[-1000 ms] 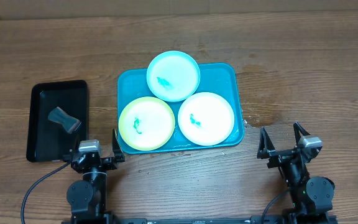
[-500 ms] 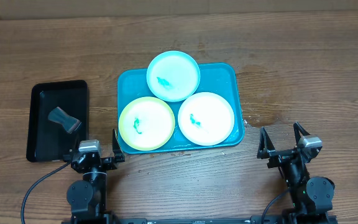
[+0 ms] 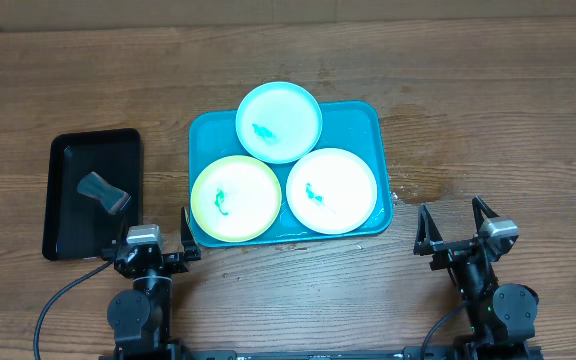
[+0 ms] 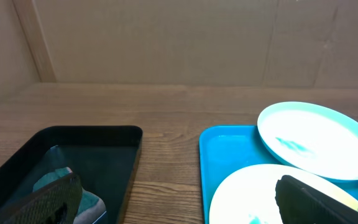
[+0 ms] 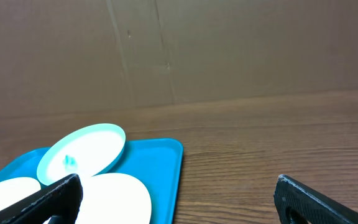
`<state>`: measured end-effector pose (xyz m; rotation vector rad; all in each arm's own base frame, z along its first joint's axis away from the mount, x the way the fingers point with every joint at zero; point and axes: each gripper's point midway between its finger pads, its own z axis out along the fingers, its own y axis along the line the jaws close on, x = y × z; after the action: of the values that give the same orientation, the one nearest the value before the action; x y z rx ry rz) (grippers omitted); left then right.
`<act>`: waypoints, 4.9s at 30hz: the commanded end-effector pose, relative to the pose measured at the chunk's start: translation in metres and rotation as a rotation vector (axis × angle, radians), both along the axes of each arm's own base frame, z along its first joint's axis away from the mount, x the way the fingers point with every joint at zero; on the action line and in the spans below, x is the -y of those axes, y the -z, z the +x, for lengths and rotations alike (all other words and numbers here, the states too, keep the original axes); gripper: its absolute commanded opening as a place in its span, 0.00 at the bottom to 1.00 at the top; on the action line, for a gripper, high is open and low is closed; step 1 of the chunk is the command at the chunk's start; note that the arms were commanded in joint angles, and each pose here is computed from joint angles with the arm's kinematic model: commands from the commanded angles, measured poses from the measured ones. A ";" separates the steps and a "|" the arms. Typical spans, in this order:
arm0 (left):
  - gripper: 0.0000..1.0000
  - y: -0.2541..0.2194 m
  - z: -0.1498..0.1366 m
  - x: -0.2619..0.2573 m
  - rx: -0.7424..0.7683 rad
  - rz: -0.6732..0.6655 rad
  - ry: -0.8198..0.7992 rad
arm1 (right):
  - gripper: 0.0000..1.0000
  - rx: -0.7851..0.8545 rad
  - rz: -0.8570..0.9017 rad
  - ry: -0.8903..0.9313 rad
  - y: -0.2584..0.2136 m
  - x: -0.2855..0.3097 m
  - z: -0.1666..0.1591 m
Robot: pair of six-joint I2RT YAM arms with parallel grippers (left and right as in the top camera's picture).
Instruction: Clean dirty plates on tray and stack at the side
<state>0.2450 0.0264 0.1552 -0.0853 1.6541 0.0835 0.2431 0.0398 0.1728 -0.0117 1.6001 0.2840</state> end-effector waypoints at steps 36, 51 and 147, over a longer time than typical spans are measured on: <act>1.00 -0.157 -0.030 0.039 0.484 0.014 0.215 | 1.00 0.006 -0.005 0.002 0.002 0.000 0.000; 1.00 -0.199 0.083 -0.012 -0.197 0.141 0.009 | 1.00 0.006 -0.005 0.002 0.002 0.000 0.000; 0.04 0.112 0.112 -0.164 -1.057 -0.742 -0.578 | 1.00 0.006 -0.005 0.002 0.002 0.000 0.000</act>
<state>0.3312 0.1904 0.0148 -1.3213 2.6163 0.0114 0.2431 0.0398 0.1729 -0.0114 1.5998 0.2843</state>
